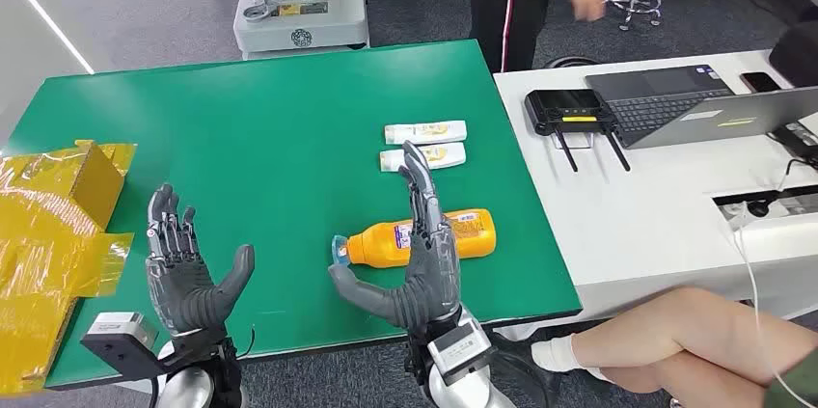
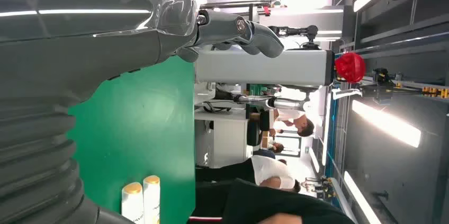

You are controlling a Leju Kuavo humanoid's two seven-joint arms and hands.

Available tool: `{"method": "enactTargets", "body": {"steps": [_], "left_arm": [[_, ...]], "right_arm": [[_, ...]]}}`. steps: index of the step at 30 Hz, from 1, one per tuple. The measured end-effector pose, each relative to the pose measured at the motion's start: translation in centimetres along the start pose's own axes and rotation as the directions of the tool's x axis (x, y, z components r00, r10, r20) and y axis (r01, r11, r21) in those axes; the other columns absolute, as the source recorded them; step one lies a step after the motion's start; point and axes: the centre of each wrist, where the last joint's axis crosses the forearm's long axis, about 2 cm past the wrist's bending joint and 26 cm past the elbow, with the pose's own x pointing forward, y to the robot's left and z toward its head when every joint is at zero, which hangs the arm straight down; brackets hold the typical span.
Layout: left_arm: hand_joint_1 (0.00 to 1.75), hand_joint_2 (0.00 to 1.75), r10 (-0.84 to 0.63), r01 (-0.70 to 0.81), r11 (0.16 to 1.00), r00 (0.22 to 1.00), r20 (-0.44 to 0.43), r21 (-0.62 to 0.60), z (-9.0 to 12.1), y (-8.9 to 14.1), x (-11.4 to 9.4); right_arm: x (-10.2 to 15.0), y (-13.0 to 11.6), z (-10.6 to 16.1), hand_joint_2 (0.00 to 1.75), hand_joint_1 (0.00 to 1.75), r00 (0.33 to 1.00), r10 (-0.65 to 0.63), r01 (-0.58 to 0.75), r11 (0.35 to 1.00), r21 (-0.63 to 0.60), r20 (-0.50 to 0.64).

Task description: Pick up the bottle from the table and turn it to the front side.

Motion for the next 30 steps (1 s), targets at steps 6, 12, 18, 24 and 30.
{"method": "enactTargets", "body": {"steps": [6,12,18,24,30], "left_arm": [[0.00,1.75,-0.002,0.002,1.000,1.000,-0.001,0.008,0.0,0.0,0.0],[0.00,1.75,0.003,-0.002,1.000,1.000,-0.006,0.021,0.1,0.1,0.0],[0.00,1.75,0.015,-0.015,1.000,1.000,-0.008,0.017,0.2,0.0,0.0],[0.00,1.75,0.059,-0.059,0.998,0.998,-0.011,0.007,0.2,0.0,0.0],[0.00,1.75,0.086,-0.086,0.996,0.996,-0.014,-0.016,0.2,0.0,-0.1]], "right_arm": [[0.1,-0.1,0.0,1.75,0.00,1.000,0.024,-0.024,1.000,0.008,0.015],[0.8,-0.9,0.2,1.75,0.00,0.983,0.179,-0.181,0.983,0.034,0.043],[1.1,-2.7,0.5,1.75,0.00,0.936,0.352,-0.352,0.934,0.063,0.018],[-0.5,-6.3,1.4,1.75,0.00,0.858,0.514,-0.504,0.846,0.173,-0.018],[-1.5,-10.1,1.6,1.75,0.00,0.757,0.654,-0.631,0.731,0.261,-0.003]]}}
